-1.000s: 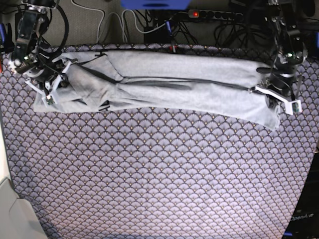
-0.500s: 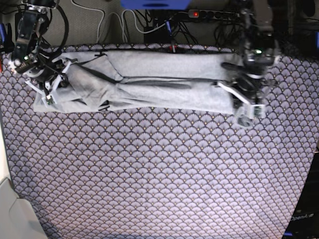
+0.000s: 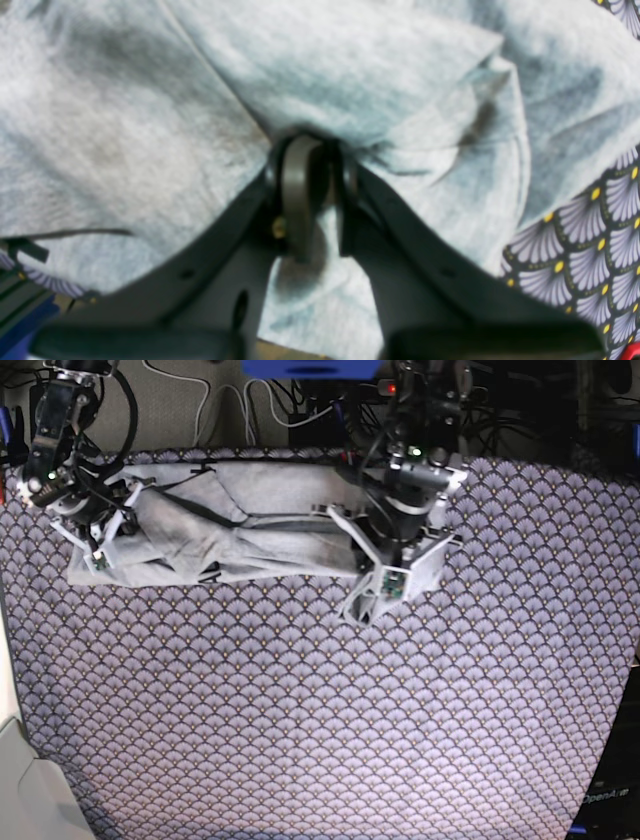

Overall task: Fold the T-shirt properly
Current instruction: 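Carry the band's end with the left gripper toward the right gripper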

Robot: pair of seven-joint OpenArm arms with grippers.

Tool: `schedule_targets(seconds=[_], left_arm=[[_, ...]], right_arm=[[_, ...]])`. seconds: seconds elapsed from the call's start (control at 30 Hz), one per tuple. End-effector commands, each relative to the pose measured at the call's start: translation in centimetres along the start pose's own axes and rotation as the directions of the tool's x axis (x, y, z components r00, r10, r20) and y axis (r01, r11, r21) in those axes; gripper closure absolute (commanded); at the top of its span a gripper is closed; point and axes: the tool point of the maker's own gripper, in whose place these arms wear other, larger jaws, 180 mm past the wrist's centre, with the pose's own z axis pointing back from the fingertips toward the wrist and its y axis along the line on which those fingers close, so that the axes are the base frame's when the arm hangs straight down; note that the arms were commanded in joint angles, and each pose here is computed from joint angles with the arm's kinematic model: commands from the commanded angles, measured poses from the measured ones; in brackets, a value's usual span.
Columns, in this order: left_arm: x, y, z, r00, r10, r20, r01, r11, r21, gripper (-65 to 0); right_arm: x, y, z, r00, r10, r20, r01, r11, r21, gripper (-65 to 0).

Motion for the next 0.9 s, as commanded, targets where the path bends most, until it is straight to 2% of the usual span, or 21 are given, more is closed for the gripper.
schedule_targets(seconds=[0.0,0.13,0.53,0.87], left_arm=[[1.6,-1.0,0.2,0.999,0.0,0.053,0.001,1.0,-0.029,-0.4],[2.1,-4.0,0.3,0.998,-0.011,0.066,0.017,0.995,-0.1,-0.4],[1.0,-4.8,-1.7,0.999,-0.028,0.017,0.03,0.992,-0.123,-0.4],[1.1,-7.7,-1.4,0.998,-0.065,0.027,0.069,0.979,-0.192,-0.4]], right_arm=[[-0.8,-0.3,0.1,0.999,0.011,-0.039,-0.012,1.0,-0.013,-6.9],[-0.8,-0.3,0.1,0.999,0.011,-0.042,-0.011,1.0,-0.012,-6.9],[-1.0,-1.0,0.3,0.998,0.022,-0.05,-0.024,0.999,-0.023,-6.9],[-1.1,-0.9,0.3,0.998,0.022,-0.053,-0.023,0.999,-0.023,-6.9]])
